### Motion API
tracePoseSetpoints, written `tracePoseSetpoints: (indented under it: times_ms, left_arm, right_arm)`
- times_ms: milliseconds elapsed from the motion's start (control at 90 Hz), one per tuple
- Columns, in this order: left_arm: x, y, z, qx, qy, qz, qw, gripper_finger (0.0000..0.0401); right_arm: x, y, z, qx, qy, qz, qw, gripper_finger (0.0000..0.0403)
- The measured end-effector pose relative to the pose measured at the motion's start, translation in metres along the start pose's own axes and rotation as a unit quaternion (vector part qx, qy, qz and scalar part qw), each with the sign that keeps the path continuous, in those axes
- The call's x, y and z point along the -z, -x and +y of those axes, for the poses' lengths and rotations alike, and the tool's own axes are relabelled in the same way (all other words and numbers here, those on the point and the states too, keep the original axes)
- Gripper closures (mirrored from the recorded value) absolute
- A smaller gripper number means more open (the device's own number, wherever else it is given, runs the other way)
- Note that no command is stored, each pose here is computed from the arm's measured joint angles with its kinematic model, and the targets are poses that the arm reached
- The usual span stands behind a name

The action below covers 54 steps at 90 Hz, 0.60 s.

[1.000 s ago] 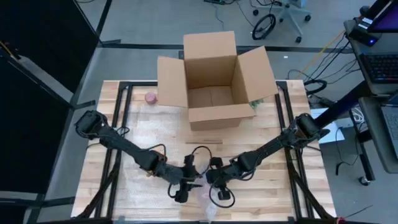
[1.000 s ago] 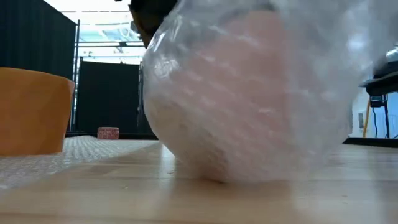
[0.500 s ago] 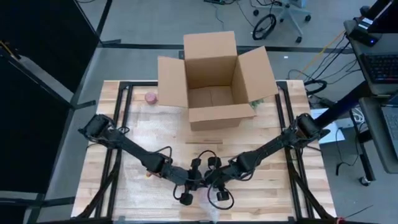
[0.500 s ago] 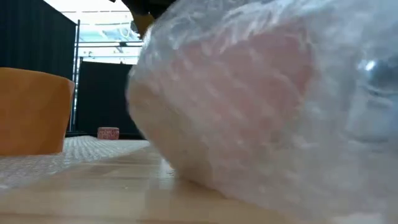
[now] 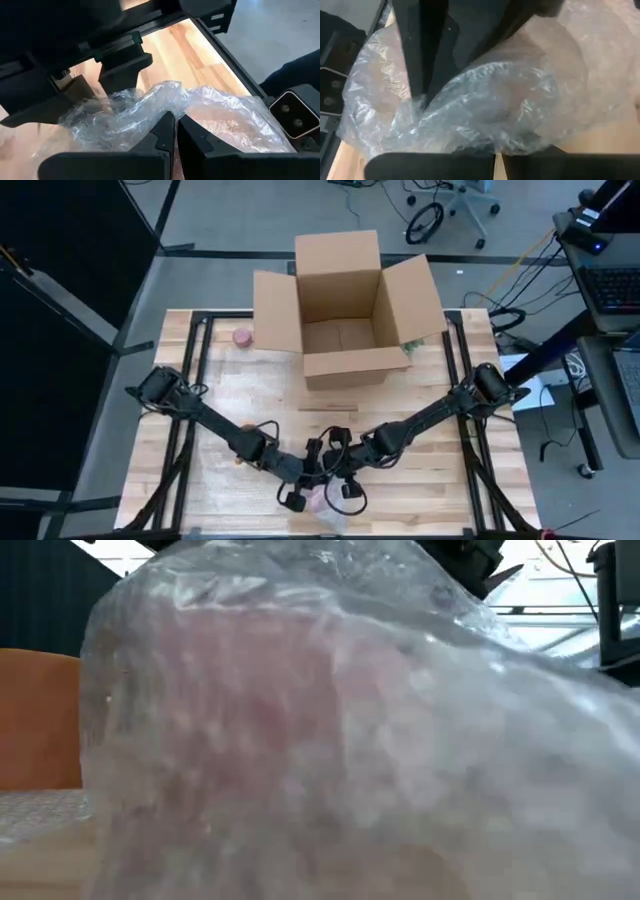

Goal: Wrap mug
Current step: Wrap the pink cup with the bubble wrap

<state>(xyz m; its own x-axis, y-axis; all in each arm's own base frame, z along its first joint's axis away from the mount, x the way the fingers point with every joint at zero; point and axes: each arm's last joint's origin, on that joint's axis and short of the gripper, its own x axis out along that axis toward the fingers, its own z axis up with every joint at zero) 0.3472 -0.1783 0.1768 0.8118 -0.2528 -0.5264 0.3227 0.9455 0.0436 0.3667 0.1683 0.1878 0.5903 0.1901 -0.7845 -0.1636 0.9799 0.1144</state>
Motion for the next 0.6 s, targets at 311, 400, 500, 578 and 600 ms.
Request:
tracePoseSetpoints:
  times_ms: [311, 400, 500, 578, 600]
  left_arm:
    - [-0.001, 0.012, 0.002, -0.002, 0.008, 0.036, 0.999, 0.0401]
    - [-0.004, 0.015, 0.001, -0.002, 0.025, 0.052, 0.998, 0.0401]
    - [-0.010, 0.022, 0.001, 0.011, 0.038, 0.097, 0.995, 0.0401]
    - [-0.015, 0.025, 0.001, 0.009, 0.046, 0.133, 0.990, 0.0393]
    - [-0.016, 0.027, 0.002, 0.007, 0.045, 0.146, 0.988, 0.0388]
  right_arm:
    - [0.005, -0.001, 0.001, -0.023, -0.025, 0.016, 0.999, 0.0403]
    - [0.009, -0.002, 0.000, -0.022, -0.046, 0.020, 0.999, 0.0402]
    - [0.011, -0.003, -0.003, -0.020, -0.067, 0.025, 0.997, 0.0386]
    - [0.011, -0.004, -0.006, -0.016, -0.077, 0.028, 0.996, 0.0357]
    - [0.011, -0.004, -0.007, -0.016, -0.078, 0.027, 0.996, 0.0347]
